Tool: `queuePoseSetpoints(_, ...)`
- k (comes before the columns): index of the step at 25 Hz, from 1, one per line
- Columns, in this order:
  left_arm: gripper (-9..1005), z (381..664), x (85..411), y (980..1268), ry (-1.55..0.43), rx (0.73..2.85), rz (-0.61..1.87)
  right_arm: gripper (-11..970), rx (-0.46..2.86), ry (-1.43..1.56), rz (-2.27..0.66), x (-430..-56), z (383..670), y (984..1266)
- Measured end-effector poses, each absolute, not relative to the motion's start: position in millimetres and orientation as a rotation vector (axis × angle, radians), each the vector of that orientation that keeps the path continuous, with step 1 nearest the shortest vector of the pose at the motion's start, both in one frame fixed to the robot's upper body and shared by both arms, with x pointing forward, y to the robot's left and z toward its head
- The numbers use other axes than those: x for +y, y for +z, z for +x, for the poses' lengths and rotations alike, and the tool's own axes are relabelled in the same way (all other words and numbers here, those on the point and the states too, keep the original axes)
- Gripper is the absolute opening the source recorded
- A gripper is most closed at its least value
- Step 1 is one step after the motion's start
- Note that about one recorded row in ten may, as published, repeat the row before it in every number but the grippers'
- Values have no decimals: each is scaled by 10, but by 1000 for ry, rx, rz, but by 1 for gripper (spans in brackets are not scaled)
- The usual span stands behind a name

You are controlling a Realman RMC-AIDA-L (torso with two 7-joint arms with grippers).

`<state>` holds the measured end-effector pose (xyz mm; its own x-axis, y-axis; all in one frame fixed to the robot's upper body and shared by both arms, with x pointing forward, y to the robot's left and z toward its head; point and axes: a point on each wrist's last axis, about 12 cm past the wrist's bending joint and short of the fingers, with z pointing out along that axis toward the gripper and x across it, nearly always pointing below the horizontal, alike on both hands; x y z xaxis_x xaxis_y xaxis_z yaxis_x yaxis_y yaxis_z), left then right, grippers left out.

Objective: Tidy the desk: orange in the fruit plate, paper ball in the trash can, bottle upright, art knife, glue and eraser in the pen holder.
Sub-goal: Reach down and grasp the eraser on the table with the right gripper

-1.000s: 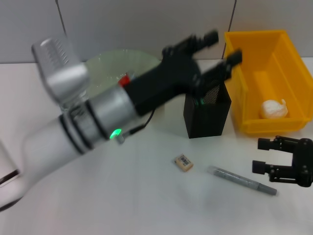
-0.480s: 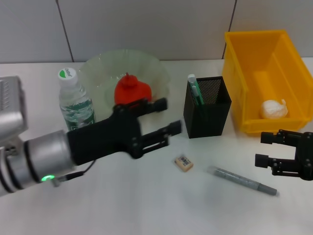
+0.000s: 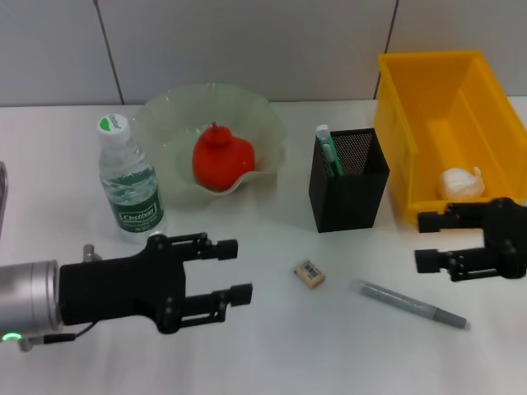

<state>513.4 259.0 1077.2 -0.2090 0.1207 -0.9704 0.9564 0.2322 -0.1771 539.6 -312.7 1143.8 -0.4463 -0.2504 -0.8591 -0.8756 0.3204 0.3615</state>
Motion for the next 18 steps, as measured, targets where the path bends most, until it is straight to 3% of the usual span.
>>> queuePoseSetpoints(9,688,5076,2621,10723,-1091,1561,1044,775,2284,1011,-1237,-2369,5935,12044)
queuePoseSetpoints(14,812,5034,2573,10665,-1073,1555,1096,774,2428,809,-1335,-1994,6112,12115)
queuePoseSetpoints(18,812,5008,2582,10622,-1063,1575,1137,773,2460,713,-1393,-1814,6171,12086)
